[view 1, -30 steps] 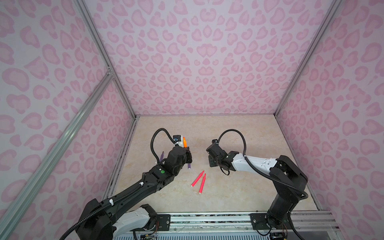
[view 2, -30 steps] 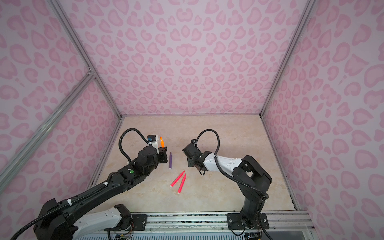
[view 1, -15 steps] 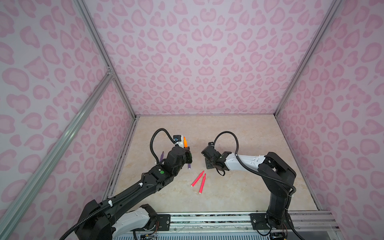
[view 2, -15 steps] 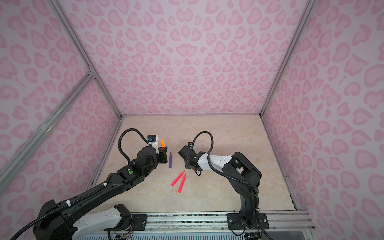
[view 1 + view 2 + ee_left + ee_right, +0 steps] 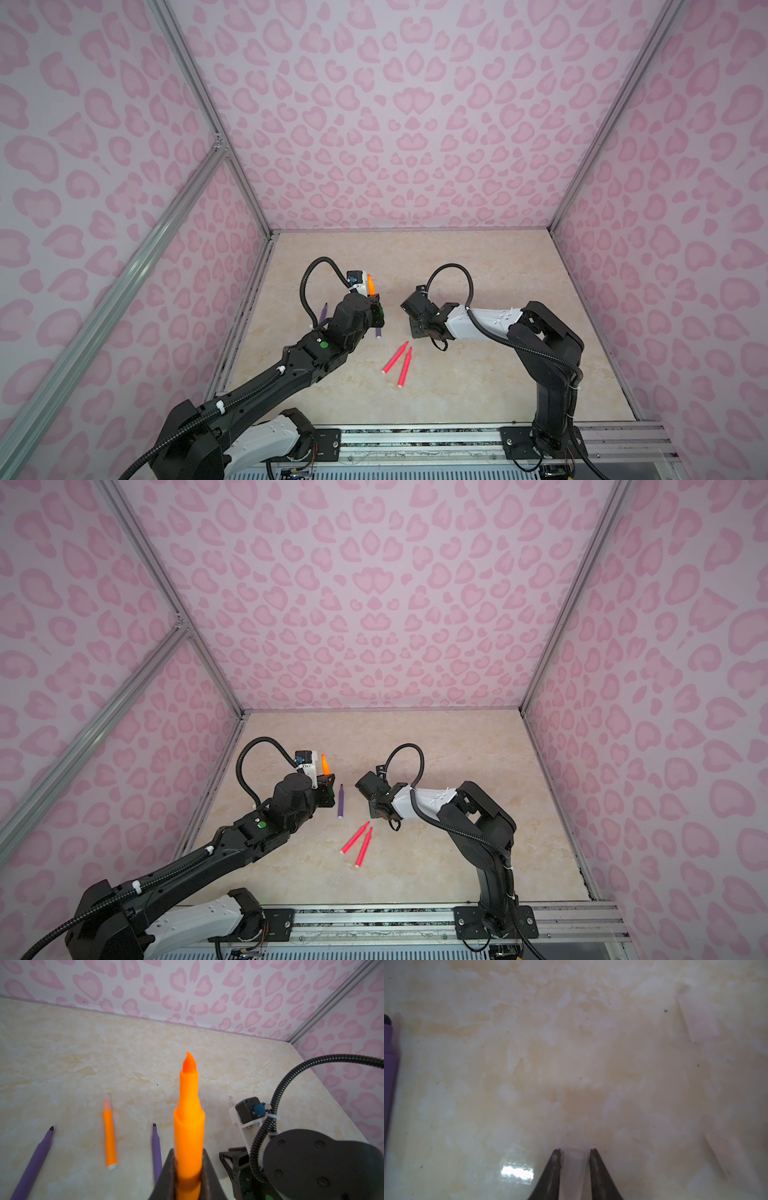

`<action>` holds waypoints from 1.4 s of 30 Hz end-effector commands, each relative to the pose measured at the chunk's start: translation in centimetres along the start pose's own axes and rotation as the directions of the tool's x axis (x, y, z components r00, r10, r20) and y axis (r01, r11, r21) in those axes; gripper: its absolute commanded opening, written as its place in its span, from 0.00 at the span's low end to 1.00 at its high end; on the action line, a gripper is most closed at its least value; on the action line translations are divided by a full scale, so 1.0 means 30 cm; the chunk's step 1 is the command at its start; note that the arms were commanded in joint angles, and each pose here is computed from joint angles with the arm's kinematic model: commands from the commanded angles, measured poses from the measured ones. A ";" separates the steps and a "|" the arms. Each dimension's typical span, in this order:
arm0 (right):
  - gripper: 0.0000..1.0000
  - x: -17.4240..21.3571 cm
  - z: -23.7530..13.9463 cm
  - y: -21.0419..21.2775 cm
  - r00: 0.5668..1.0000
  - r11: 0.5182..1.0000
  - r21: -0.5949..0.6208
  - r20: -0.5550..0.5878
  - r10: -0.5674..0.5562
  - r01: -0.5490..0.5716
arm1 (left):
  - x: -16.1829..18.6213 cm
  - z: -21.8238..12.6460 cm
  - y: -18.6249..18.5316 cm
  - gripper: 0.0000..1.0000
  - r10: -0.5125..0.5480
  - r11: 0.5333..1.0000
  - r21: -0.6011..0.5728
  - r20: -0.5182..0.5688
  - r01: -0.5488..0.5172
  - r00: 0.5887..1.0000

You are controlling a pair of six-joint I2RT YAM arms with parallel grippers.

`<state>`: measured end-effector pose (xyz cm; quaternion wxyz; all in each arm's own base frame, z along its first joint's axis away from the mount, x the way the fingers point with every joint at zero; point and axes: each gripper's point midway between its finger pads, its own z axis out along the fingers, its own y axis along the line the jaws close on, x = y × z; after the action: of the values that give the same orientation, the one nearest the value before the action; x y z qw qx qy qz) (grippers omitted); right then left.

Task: Insert the pens into the pen caps
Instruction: 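Lower the right gripper onto a translucent cap and close on it, then lift the cap with the right gripper and swing it above the left gripper's pen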

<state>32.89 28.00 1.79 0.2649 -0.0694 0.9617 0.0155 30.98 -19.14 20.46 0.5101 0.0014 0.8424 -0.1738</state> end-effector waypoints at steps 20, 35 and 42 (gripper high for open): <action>0.12 0.014 0.028 -0.047 0.999 0.999 0.026 -0.014 0.039 -0.039 | -0.024 0.002 -0.040 0.03 0.025 0.998 0.060 0.031 -0.027 0.999; 0.05 -0.171 -0.289 -0.096 0.950 0.980 -0.119 0.249 0.186 -0.161 | -0.038 -0.079 -0.230 0.03 0.071 0.907 0.407 0.107 -0.109 0.992; 0.03 -0.188 -0.481 -0.197 0.883 0.957 -0.200 0.380 0.274 -0.211 | -0.019 -0.084 -0.283 0.03 0.100 0.870 0.474 0.104 -0.137 0.990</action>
<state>31.35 23.10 15.41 0.4149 0.0161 0.9007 0.1275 27.89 -25.12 23.37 0.5264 0.1496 0.7730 -0.3211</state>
